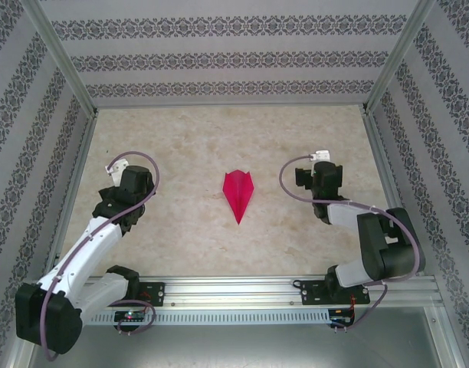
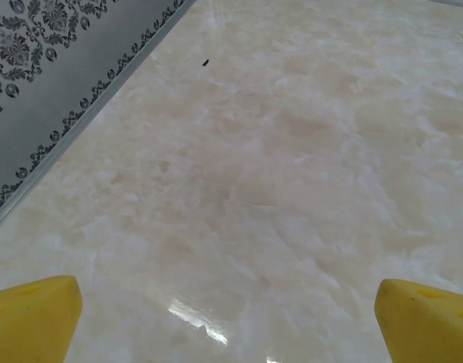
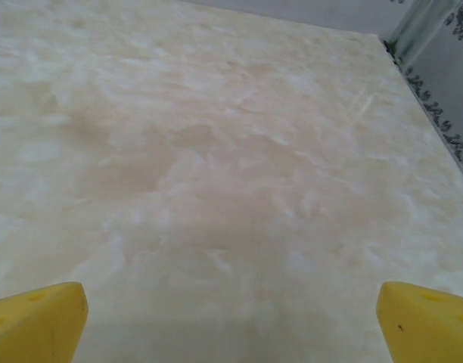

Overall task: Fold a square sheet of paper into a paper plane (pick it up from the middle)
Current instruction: Reset both arms

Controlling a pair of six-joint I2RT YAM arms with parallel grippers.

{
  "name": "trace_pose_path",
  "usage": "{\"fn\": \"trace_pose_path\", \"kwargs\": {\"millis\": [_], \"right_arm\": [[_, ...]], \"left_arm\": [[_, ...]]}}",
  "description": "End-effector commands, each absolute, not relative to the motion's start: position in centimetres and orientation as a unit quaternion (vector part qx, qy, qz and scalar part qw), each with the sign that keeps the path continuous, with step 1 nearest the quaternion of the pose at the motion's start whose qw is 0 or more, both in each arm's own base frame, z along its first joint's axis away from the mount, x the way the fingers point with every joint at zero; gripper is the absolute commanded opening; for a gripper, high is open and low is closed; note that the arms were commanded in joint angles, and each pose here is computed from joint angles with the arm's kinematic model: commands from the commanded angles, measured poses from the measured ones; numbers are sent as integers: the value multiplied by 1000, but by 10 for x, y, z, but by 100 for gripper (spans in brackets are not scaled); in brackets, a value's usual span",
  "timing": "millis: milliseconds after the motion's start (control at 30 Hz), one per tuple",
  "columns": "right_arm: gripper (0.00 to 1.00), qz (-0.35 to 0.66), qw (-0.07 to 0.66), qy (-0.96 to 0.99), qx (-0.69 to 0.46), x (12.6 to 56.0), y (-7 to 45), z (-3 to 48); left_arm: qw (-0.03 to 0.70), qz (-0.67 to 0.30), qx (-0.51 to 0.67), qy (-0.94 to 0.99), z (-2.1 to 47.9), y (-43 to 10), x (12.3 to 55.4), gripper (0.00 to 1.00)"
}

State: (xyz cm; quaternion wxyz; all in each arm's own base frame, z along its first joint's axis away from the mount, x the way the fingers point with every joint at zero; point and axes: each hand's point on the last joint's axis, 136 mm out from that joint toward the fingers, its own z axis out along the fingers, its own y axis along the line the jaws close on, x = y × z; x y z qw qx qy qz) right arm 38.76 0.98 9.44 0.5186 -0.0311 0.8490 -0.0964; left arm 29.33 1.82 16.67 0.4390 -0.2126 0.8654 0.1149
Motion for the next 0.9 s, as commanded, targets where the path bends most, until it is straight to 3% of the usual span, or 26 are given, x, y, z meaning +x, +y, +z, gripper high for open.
{"fn": "trace_pose_path", "kwargs": {"millis": [0, 100, 167, 233, 300, 533, 633, 767, 867], "right_arm": [[98, -17, 640, 767, -36, 382, 9, 140], [98, -17, 673, 739, -13, 388, 1, 133], [98, -42, 599, 799, 23, 401, -15, 122], [98, -38, 640, 766, 52, 401, -27, 130], [98, -58, 630, 771, 75, 396, -36, 129], [98, -51, 622, 780, 49, 400, -26, 127], [98, -51, 621, 781, 49, 400, -26, 127], [98, -51, 622, 780, 49, 400, -26, 128], [98, -51, 621, 780, 48, 400, -25, 127]], "left_arm": [[465, 98, -207, 855, 175, 17, 310, 100], [469, 91, -209, 853, 171, 18, 318, 100], [468, 95, -200, 856, 169, 18, 324, 100], [468, 99, -192, 857, 167, 18, 329, 100], [473, 104, -195, 853, 166, 23, 333, 100], [503, 132, -178, 836, 159, 42, 346, 100], [532, 83, -134, 832, 142, 25, 369, 100], [515, 88, -111, 845, 116, 20, 382, 100], [552, 84, -106, 823, 124, 19, 388, 100]]}}
